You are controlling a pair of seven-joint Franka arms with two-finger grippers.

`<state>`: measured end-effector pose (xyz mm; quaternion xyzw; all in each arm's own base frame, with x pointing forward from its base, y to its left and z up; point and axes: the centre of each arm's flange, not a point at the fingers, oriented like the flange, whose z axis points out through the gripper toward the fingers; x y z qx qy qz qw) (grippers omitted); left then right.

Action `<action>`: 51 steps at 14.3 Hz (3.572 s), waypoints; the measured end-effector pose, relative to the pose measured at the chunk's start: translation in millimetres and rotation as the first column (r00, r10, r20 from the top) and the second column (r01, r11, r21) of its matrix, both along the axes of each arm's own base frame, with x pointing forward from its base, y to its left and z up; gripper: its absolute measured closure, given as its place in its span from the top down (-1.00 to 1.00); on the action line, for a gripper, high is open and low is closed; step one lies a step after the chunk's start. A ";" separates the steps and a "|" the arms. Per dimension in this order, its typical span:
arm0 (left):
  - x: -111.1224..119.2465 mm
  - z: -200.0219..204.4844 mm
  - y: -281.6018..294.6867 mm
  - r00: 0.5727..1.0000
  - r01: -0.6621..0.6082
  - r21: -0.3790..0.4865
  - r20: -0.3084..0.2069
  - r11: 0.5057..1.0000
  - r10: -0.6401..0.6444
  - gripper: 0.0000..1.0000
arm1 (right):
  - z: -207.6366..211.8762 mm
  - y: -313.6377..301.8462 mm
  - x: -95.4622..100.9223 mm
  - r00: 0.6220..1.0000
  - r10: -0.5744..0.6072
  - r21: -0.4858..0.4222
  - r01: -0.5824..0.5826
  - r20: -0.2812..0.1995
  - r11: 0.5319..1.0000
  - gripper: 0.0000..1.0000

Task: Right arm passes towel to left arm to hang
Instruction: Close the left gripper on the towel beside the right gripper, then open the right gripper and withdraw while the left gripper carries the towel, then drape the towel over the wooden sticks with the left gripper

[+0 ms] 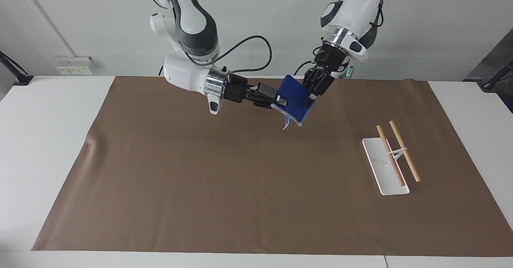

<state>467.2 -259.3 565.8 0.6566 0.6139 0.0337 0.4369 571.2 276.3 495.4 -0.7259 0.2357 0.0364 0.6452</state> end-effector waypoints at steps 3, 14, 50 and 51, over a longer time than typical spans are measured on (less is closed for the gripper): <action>0.6 -0.1 1.1 1.000 -0.002 0.000 0.000 1.000 0.002 -0.96 | 0.0 0.0 0.0 1.000 0.000 0.000 0.000 0.000 1.000 -0.76; 20.8 -2.9 39.5 0.997 -0.079 0.003 -0.003 0.997 0.079 -0.96 | -2.9 -25.9 11.5 0.951 0.173 -0.561 0.001 0.256 0.828 0.97; 74.3 -161.9 383.8 0.715 -0.678 0.172 -0.071 0.715 0.695 -0.89 | 154.0 -304.8 -43.6 0.937 0.249 -0.953 -0.280 -0.246 0.113 1.00; 74.1 -161.9 384.9 0.715 -0.678 0.173 -0.071 0.714 0.696 -0.70 | 154.0 -304.7 -43.6 0.937 0.249 -0.953 -0.280 -0.246 0.113 1.00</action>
